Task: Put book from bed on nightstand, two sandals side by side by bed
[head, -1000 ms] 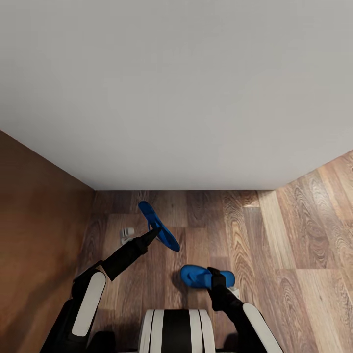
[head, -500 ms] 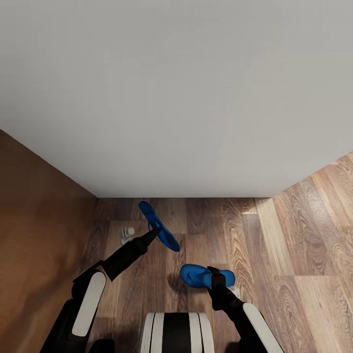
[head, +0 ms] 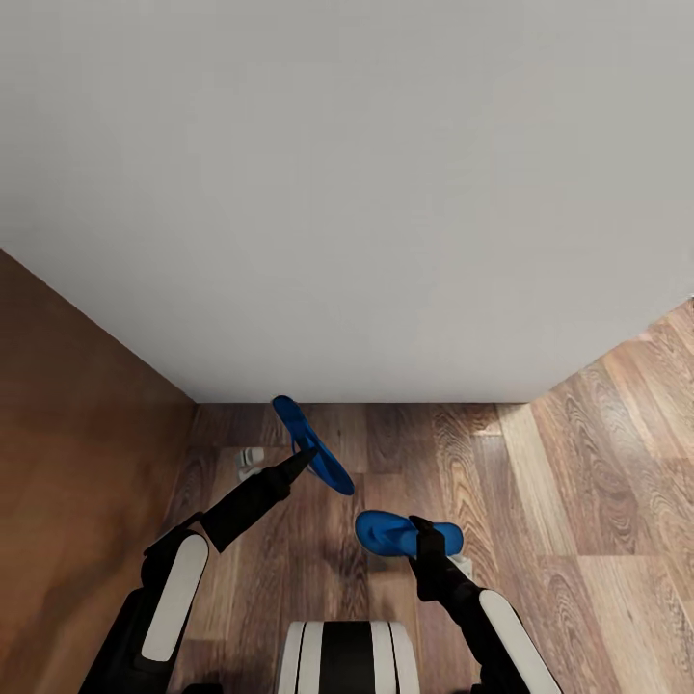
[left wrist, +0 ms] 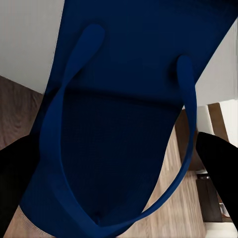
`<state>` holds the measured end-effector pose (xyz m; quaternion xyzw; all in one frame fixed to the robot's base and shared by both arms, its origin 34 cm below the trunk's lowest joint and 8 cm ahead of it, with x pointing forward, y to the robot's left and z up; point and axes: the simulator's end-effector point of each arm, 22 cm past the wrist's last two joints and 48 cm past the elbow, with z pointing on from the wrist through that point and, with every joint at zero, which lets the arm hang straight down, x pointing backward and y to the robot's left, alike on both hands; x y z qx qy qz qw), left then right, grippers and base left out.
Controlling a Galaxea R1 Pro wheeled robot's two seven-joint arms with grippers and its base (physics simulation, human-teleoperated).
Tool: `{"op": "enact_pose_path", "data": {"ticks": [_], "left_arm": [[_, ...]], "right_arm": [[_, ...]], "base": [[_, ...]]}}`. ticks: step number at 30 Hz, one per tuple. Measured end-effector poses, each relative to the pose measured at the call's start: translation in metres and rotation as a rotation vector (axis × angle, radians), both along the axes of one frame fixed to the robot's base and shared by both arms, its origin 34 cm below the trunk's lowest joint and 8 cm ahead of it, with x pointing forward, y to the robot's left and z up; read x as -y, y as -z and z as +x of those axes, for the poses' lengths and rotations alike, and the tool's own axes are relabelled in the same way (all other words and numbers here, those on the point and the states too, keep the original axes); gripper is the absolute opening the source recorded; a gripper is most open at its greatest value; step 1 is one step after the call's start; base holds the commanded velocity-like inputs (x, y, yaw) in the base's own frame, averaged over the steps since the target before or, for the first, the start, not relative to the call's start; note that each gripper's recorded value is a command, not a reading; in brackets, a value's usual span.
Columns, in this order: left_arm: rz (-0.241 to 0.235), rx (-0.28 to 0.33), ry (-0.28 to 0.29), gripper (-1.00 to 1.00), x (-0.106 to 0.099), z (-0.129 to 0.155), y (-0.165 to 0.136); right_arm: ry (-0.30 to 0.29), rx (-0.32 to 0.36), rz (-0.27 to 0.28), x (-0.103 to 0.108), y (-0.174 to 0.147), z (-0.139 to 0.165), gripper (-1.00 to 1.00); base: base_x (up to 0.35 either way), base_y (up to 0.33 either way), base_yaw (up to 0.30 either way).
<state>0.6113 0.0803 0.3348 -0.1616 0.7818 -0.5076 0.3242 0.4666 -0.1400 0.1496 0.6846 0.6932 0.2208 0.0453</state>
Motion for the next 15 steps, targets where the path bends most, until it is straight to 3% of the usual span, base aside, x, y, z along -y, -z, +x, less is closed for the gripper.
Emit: {"op": "enact_pose_path", "data": {"ticks": [15], "left_arm": [[0.000,0.059,-0.001,-1.00,0.000,0.008,-0.033]], "right_arm": [[-0.001,0.063,0.002,0.000,-0.026,0.020,-1.00]], "base": [[0.000,0.000,0.000]]}}
